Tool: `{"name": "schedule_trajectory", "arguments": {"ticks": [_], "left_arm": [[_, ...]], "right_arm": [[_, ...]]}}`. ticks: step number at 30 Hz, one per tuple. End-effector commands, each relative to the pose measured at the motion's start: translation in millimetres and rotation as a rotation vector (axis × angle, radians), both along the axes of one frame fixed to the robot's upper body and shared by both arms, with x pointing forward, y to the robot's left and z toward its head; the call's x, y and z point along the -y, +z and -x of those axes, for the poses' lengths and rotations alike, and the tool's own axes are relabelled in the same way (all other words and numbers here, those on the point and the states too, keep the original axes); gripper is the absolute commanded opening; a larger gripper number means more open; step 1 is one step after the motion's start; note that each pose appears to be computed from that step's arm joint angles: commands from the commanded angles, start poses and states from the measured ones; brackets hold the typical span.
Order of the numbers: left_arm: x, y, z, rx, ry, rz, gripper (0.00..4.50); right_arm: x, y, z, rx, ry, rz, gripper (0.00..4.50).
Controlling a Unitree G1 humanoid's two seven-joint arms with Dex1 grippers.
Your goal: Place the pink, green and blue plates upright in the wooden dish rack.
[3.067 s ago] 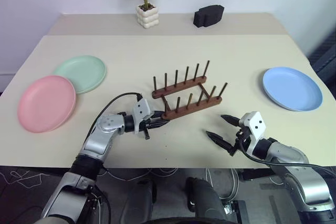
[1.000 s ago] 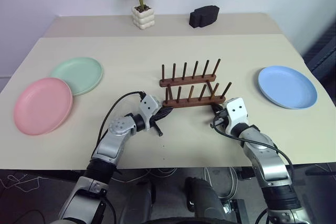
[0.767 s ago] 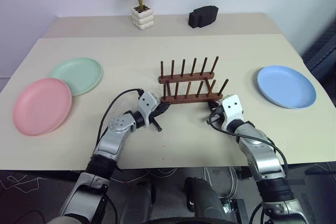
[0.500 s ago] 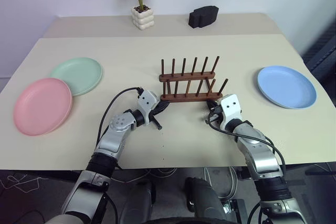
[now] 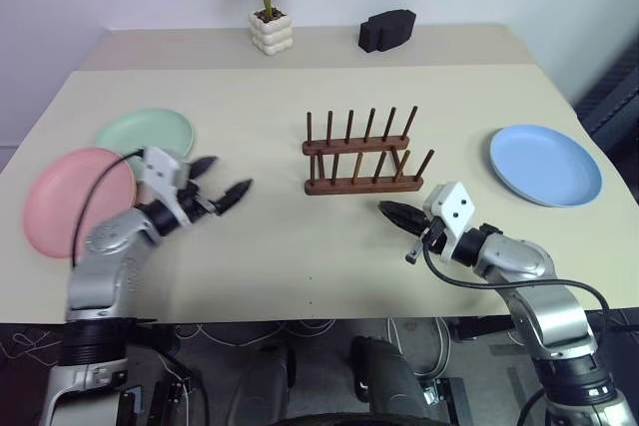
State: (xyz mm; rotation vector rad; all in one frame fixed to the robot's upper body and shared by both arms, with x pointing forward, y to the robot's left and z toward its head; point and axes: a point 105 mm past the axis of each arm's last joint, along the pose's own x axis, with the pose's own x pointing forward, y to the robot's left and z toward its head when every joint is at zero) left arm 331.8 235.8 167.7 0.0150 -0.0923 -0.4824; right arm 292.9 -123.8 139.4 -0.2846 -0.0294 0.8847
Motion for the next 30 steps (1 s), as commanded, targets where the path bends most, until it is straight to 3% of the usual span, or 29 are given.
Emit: {"name": "schedule_trajectory", "arguments": {"ticks": [1, 3, 5, 9, 14, 18, 22, 28, 30], "left_arm": [[-31, 22, 3, 0.057, 0.159, 0.017, 4.48], [-97, 18, 8, 0.007, 0.495, -0.029, 4.48], [-146, 23, 26, 0.005, 0.727, 0.033, 4.48], [-180, 25, 49, -0.012, 0.947, 0.055, 4.48], [-230, 1, 86, -0.146, 1.243, 0.186, 4.48], [-224, -14, 86, -0.247, 1.191, 0.177, 4.48], [-218, -45, 90, -0.388, 1.184, 0.282, 4.48], [-207, -65, 84, -0.464, 1.140, 0.320, 4.48], [-204, -70, 82, -0.473, 1.127, 0.351, 3.72]], "right_arm": [[-14, 14, 4, 0.037, 0.075, -0.017, 0.00], [-28, 11, 3, 0.025, 0.128, -0.029, 0.00], [-41, 4, 3, 0.007, 0.179, -0.025, 0.00], [-54, 0, 3, -0.010, 0.231, -0.042, 0.00], [-61, -1, -3, -0.002, 0.251, -0.041, 0.00], [-62, 1, -4, 0.008, 0.258, -0.043, 0.00], [-55, 6, 1, 0.018, 0.268, -0.041, 0.00], [-53, 6, 7, 0.006, 0.294, -0.042, 0.00], [-54, 5, 8, 0.004, 0.297, -0.044, 0.00]]}}
